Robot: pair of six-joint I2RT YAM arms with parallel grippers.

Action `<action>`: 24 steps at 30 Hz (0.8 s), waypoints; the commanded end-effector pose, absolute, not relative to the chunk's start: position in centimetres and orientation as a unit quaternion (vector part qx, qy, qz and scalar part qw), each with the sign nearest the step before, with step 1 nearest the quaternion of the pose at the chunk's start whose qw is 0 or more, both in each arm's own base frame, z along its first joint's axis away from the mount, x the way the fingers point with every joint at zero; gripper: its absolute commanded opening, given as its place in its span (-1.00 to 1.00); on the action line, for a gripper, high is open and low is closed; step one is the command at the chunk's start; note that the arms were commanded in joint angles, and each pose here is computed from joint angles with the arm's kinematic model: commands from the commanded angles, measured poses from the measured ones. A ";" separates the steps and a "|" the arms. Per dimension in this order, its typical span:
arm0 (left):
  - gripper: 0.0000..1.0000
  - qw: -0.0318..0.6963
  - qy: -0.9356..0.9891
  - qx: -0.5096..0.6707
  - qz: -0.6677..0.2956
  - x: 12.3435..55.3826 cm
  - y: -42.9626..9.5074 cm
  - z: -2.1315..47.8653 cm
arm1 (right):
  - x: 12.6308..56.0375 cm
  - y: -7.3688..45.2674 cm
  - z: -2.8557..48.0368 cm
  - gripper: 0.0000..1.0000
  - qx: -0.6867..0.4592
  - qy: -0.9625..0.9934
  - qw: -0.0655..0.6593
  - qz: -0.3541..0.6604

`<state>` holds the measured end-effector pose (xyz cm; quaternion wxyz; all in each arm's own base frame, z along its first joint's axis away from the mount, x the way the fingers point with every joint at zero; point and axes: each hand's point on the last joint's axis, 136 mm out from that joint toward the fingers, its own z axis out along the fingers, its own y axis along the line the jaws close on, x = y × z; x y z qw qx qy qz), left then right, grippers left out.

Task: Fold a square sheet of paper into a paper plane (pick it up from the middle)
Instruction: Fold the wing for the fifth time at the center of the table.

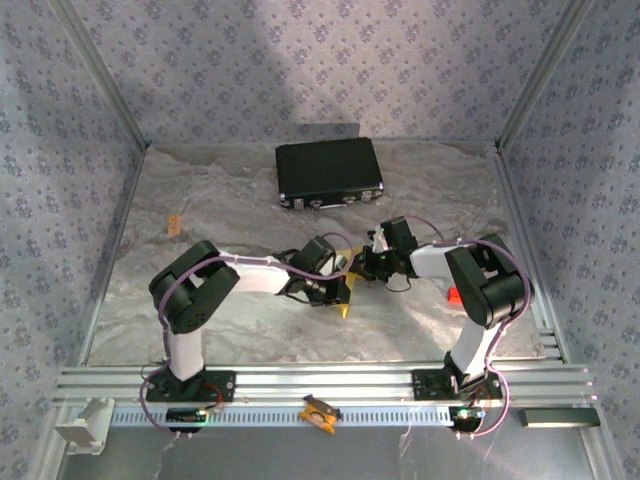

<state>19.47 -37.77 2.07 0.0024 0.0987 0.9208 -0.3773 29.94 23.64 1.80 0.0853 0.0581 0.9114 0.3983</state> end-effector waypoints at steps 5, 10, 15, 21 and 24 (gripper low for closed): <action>-0.92 -0.073 0.931 0.121 -0.337 13.9 -35.1 -0.1 | 27.3 21.7 -2.2 -0.84 0.082 0.938 0.036 0.336; -0.92 -0.081 0.937 0.141 -0.310 12.4 -34.3 -0.5 | 27.3 21.6 -2.2 -0.84 0.083 0.938 0.036 0.334; -0.92 -0.078 0.945 0.147 -0.281 11.9 -33.1 -0.8 | 27.2 21.7 -2.3 -0.84 0.082 0.938 0.035 0.334; -0.92 -0.074 0.943 0.156 -0.283 11.2 -32.7 -0.2 | 27.1 21.9 -2.2 -0.84 0.080 0.938 0.034 0.335; -0.92 -0.059 0.938 0.167 -0.299 11.3 -33.2 0.9 | 27.1 22.0 -2.2 -0.84 0.080 0.938 0.034 0.335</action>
